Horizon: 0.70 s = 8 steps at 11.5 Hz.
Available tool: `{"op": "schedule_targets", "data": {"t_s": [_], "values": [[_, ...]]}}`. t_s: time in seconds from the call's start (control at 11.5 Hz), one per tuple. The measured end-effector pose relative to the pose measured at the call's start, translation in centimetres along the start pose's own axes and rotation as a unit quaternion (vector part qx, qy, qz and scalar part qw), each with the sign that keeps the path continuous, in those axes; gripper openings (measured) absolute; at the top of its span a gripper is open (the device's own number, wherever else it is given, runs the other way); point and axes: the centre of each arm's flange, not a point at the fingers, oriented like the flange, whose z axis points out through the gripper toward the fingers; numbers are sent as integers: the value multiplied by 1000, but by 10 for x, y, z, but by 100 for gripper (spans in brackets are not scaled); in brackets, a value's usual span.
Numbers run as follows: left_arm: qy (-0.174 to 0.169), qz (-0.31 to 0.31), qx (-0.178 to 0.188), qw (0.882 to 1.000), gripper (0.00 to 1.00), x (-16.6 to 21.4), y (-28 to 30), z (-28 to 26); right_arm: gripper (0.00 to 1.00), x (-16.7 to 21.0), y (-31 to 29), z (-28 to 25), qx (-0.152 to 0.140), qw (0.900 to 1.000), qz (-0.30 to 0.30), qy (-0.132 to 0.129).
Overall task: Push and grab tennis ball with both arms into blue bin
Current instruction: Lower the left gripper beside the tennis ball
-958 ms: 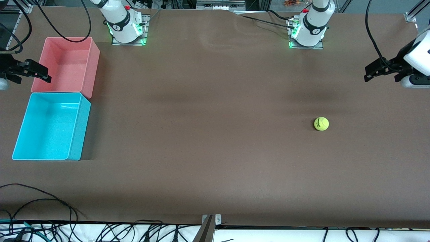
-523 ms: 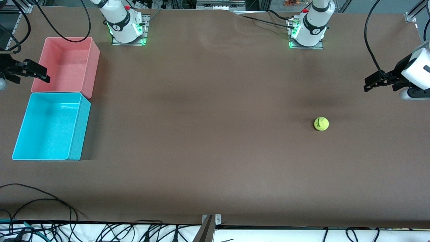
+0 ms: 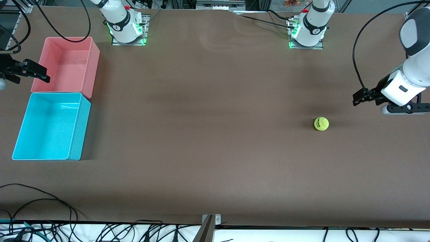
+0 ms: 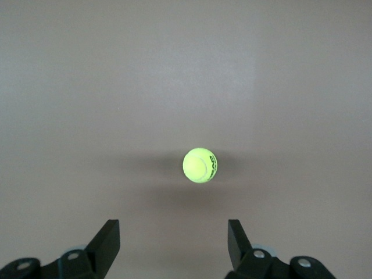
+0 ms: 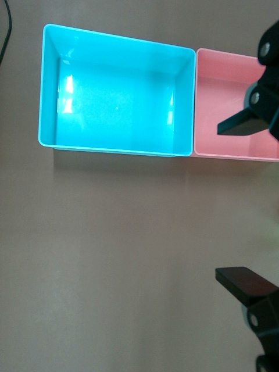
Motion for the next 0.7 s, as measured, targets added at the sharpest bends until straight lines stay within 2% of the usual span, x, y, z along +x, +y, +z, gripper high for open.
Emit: {"op": "schedule_targets", "data": {"t_s": [0.09, 0.17, 0.44, 0.52, 0.7], "values": [[8, -1, 0, 1000, 83, 0, -1, 16, 100, 0, 0, 0, 0, 1000, 0, 0], [8, -1, 0, 1000, 76, -3, -2, 33, 100, 0, 0, 0, 0, 1000, 0, 0], [-7, 2, -1, 1000, 37, -12, -1, 62, 100, -2, 15, 0, 1, 1000, 15, 0], [-11, 22, -1, 1000, 25, -14, 0, 65, 100, -3, 20, 0, 1, 1000, 19, 1], [-17, 105, -2, 994, 1, -17, 0, 71, 100, -4, 26, -1, 1, 1000, 25, 2]]}}
